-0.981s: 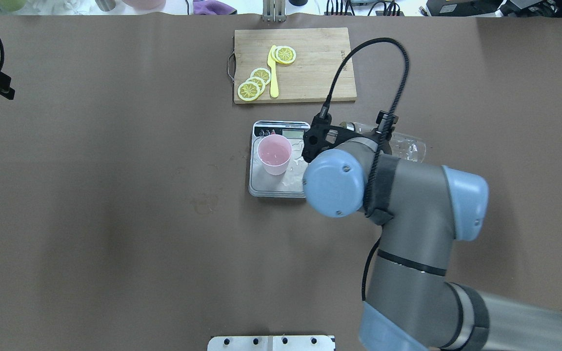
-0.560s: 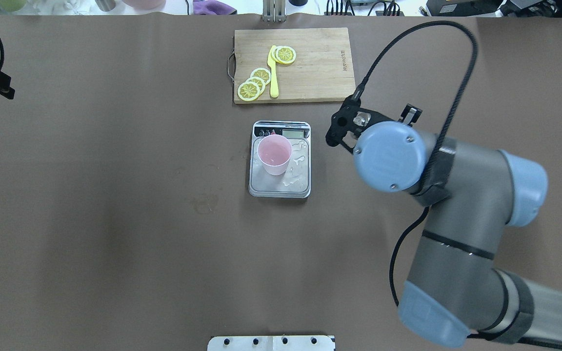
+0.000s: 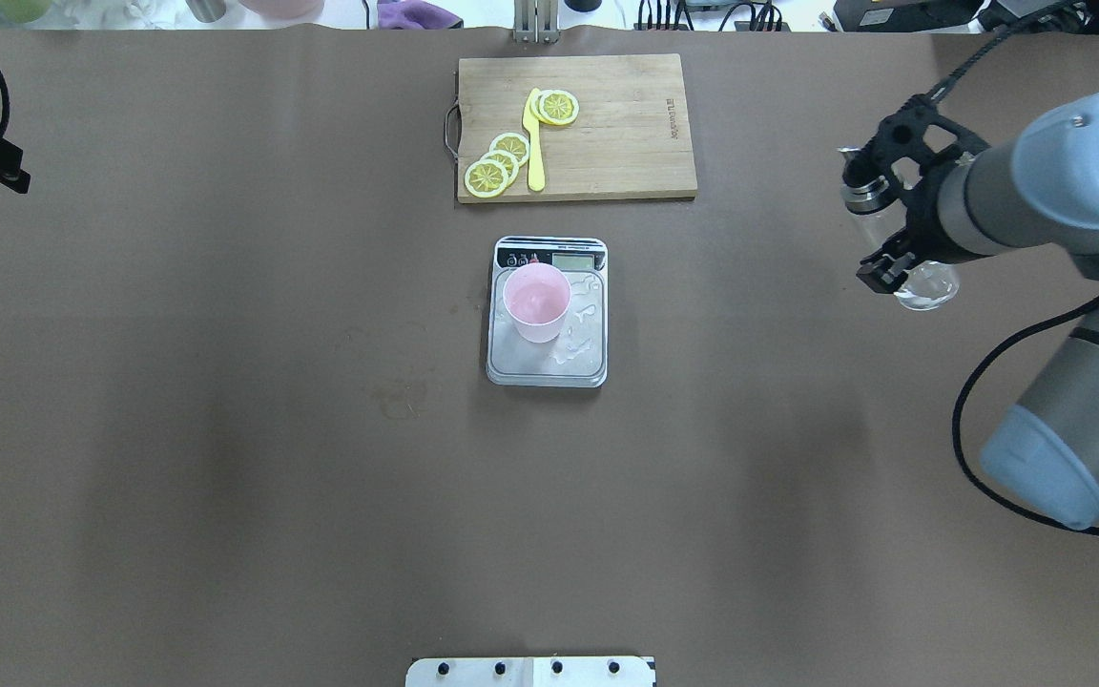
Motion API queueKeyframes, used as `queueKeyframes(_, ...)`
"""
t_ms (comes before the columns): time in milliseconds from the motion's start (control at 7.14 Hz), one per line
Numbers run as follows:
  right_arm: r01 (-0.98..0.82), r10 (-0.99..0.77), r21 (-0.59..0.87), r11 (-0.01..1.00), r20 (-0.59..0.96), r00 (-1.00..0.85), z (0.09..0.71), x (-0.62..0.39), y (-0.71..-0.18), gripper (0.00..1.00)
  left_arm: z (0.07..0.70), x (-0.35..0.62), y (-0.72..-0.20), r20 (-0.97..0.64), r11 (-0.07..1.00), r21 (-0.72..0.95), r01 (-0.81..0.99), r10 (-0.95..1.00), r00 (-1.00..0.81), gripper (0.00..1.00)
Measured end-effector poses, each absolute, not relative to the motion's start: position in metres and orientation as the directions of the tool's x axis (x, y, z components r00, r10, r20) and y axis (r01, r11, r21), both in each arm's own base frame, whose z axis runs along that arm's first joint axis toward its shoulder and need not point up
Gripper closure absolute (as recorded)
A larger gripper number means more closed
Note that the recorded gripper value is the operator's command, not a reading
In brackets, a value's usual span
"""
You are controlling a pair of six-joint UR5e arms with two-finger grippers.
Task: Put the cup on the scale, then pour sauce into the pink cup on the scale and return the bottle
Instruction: 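Carry the bottle upright with the right gripper back to its spot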
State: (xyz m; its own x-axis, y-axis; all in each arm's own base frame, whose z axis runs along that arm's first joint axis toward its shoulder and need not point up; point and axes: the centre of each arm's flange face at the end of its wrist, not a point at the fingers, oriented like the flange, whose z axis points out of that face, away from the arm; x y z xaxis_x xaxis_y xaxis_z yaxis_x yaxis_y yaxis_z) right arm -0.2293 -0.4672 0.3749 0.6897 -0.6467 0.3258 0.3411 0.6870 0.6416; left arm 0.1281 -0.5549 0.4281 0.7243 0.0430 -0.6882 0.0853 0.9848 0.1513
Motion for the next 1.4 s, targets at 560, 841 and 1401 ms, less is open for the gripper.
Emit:
queueKeyframes(560, 0.157, -0.664, 0.786, 0.598, 0.376, 0.646, 0.51, -0.168, -0.443, 1.0, 0.427, 0.128, -0.555, -0.688, 0.985, 0.152, 0.087, 0.043, 0.725, 0.02)
queueKeyframes(841, -0.016, -0.645, 0.81, 0.586, 0.478, 0.596, 0.575, -0.149, -0.427, 1.0, 0.425, 0.127, -0.555, -0.688, 0.984, 0.155, 0.088, 0.043, 0.724, 0.02)
queueKeyframes(1401, -0.167, -0.699, 0.858, 0.486, 0.496, 0.516, 0.65, -0.129, -0.402, 1.0, 0.424, 0.125, -0.555, -0.689, 0.984, 0.155, 0.092, 0.041, 0.724, 0.02)
